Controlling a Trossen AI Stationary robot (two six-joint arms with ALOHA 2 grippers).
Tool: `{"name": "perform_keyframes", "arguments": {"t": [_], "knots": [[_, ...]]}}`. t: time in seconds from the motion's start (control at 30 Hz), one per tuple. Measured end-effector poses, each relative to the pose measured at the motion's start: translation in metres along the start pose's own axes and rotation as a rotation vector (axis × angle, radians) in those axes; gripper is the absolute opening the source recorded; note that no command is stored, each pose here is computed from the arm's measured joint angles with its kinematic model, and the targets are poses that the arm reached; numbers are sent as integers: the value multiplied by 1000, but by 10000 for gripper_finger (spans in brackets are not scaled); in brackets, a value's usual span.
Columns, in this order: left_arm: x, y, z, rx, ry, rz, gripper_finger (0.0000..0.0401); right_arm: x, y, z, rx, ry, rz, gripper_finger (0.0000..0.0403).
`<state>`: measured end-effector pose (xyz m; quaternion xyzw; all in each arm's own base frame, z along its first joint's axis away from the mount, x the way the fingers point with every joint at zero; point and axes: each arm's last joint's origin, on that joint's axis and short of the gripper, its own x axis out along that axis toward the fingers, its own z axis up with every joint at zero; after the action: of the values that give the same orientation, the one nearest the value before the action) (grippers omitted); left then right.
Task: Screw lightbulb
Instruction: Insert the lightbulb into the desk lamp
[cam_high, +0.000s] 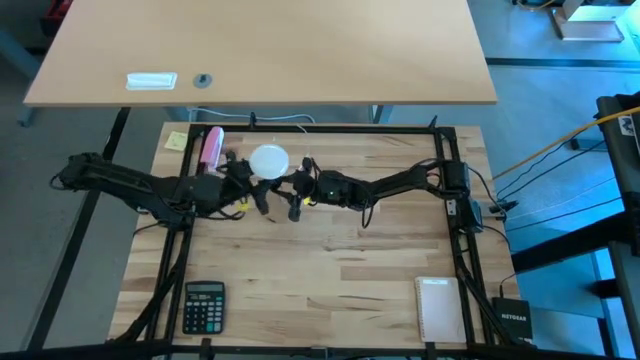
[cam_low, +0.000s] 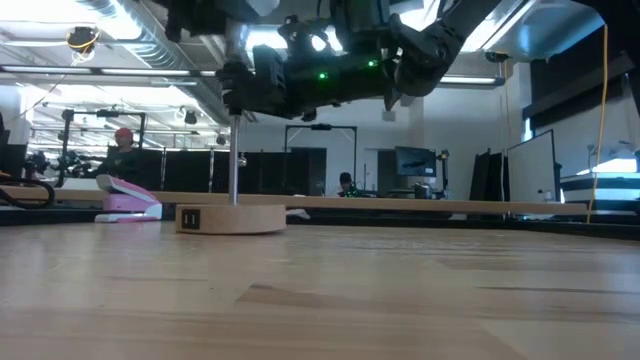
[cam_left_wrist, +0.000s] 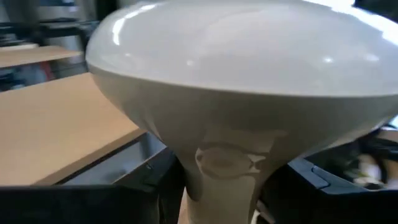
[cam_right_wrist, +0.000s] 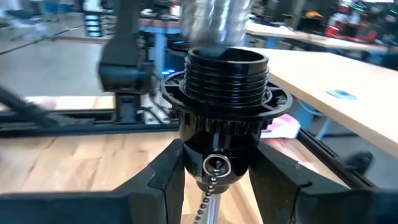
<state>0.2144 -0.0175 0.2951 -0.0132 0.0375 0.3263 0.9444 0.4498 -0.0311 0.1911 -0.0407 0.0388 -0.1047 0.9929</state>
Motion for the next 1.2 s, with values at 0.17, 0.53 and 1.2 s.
{"name": "perform_keyframes", "arguments": {"t": [0.17,0.53,1.2], "knots": [[8,-12,-8,-8,-26,144,172,0,-1,-1,45,13,-44,150],[23,-24,-22,-13,-28,255,172,0,-1,-2,52,19,-48,150],[20,-28,-52,-63,29,304,150,0,-1,-2,53,17,-45,151]]}}
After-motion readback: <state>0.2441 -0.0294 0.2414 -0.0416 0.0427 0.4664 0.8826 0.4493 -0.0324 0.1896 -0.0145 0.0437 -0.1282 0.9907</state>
